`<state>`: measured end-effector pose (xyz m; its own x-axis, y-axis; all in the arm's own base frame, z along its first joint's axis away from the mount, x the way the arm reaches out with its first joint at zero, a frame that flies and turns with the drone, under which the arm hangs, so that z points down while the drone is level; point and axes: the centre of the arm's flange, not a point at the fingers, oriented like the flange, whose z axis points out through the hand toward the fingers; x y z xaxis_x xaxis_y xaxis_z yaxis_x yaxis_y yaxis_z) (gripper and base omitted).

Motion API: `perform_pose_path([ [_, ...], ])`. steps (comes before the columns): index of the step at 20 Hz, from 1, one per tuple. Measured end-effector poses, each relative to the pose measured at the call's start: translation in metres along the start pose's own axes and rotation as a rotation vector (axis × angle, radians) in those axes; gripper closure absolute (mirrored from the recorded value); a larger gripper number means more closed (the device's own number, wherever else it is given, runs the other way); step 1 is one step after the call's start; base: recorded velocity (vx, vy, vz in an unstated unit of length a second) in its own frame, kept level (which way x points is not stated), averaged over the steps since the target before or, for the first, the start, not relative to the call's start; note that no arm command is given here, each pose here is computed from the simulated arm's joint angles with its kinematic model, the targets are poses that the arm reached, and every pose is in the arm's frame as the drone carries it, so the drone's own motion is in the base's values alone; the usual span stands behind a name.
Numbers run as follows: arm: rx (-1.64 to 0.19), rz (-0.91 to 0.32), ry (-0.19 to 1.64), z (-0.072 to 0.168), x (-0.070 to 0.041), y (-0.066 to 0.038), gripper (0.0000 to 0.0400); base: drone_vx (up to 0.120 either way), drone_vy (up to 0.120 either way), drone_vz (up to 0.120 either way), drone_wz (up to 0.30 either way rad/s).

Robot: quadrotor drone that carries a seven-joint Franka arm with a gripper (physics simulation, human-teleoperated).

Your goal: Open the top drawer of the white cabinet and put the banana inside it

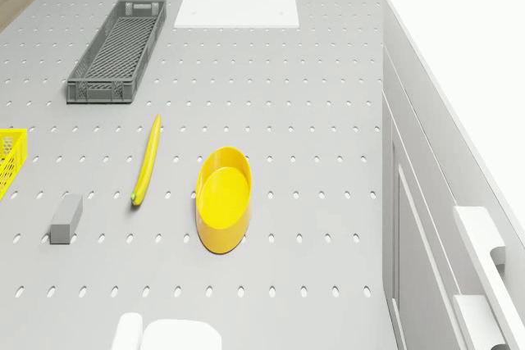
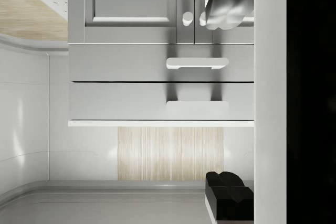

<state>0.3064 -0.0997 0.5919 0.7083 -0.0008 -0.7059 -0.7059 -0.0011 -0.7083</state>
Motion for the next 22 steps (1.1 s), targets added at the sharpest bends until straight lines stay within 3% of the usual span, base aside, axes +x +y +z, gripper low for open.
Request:
perform_pose_path([
  [3, 0.0, 0.0, 0.0, 0.0, 0.0, 0.0, 0.0, 0.12, 0.0, 0.0, 0.0],
  [8, 0.0, 0.0, 0.0, 0.01, 0.0, 0.0, 0.0, 0.008, 0.0, 0.0, 0.0],
  [22, 0.0, 0.0, 0.0, 0.078, 0.0, 0.0, 0.0, 0.0, 0.0, 0.0, 0.0],
])
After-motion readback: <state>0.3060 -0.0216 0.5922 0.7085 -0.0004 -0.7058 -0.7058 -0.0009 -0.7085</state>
